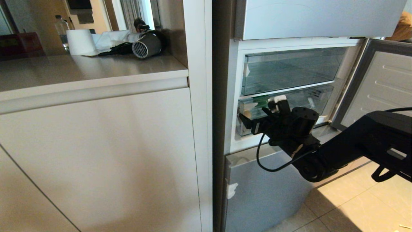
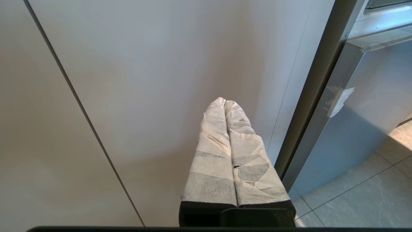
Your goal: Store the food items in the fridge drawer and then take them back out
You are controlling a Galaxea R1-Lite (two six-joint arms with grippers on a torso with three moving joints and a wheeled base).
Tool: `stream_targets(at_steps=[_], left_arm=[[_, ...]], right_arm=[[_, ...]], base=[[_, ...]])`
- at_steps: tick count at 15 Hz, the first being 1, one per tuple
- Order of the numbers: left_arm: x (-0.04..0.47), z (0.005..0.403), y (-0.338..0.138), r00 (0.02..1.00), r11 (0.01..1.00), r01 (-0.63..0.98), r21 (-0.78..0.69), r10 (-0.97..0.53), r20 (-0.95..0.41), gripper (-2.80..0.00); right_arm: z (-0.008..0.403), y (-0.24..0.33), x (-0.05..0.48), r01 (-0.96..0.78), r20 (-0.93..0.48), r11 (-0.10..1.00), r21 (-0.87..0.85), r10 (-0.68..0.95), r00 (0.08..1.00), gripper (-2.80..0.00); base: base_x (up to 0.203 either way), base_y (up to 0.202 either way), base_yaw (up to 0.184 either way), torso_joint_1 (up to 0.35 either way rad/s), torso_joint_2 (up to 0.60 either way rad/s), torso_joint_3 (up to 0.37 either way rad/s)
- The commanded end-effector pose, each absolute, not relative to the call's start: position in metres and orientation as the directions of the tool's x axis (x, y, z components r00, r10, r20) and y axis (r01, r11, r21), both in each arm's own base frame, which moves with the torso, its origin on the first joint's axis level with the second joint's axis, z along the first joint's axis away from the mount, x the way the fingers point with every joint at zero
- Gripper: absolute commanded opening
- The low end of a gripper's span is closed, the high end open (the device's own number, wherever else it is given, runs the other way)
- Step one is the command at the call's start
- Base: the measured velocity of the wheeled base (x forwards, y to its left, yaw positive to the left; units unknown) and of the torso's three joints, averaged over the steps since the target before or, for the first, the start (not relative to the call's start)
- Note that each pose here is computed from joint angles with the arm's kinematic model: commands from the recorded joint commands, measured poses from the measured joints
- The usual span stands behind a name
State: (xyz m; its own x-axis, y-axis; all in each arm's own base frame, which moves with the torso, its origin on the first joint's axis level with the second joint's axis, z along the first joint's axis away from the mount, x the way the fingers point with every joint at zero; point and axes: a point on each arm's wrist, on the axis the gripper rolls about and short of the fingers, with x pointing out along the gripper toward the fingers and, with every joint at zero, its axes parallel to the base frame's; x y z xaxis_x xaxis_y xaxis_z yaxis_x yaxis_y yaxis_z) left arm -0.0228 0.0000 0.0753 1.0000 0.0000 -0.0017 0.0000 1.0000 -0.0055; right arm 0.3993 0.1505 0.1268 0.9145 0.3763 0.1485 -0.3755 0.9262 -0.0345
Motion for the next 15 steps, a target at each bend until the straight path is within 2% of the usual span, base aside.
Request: stream_targets(at_steps=[1, 7, 15], left_arm=[[-0.023, 0.075, 0.0, 1.0, 1.0, 0.0, -0.006, 0.0, -0.002, -2.8], [-0.023, 0.075, 0.0, 1.0, 1.0, 0.0, -0.006, 0.0, -0.002, -2.8], [-0.023, 0.075, 0.0, 1.0, 1.0, 0.0, -0.006, 0.0, -0.002, -2.8]], right_arm=[[0.129, 0.15, 0.4, -0.372, 0.162, 0.928, -0.035, 0.373, 0.914, 0.0], [0.127, 0.148, 0.404, -0.318, 0.162, 0.947, -0.036, 0.319, 0.934, 0.0], [0.13, 0.165, 0.39, -0.363, 0.157, 0.93, -0.048, 0.366, 0.917, 0.0]], base=[[0.0, 0.0, 0.0, 0.0, 0.0, 0.0], [0.0, 0.0, 0.0, 0.0, 0.0, 0.0], [0.0, 0.0, 0.0, 0.0, 0.0, 0.0]])
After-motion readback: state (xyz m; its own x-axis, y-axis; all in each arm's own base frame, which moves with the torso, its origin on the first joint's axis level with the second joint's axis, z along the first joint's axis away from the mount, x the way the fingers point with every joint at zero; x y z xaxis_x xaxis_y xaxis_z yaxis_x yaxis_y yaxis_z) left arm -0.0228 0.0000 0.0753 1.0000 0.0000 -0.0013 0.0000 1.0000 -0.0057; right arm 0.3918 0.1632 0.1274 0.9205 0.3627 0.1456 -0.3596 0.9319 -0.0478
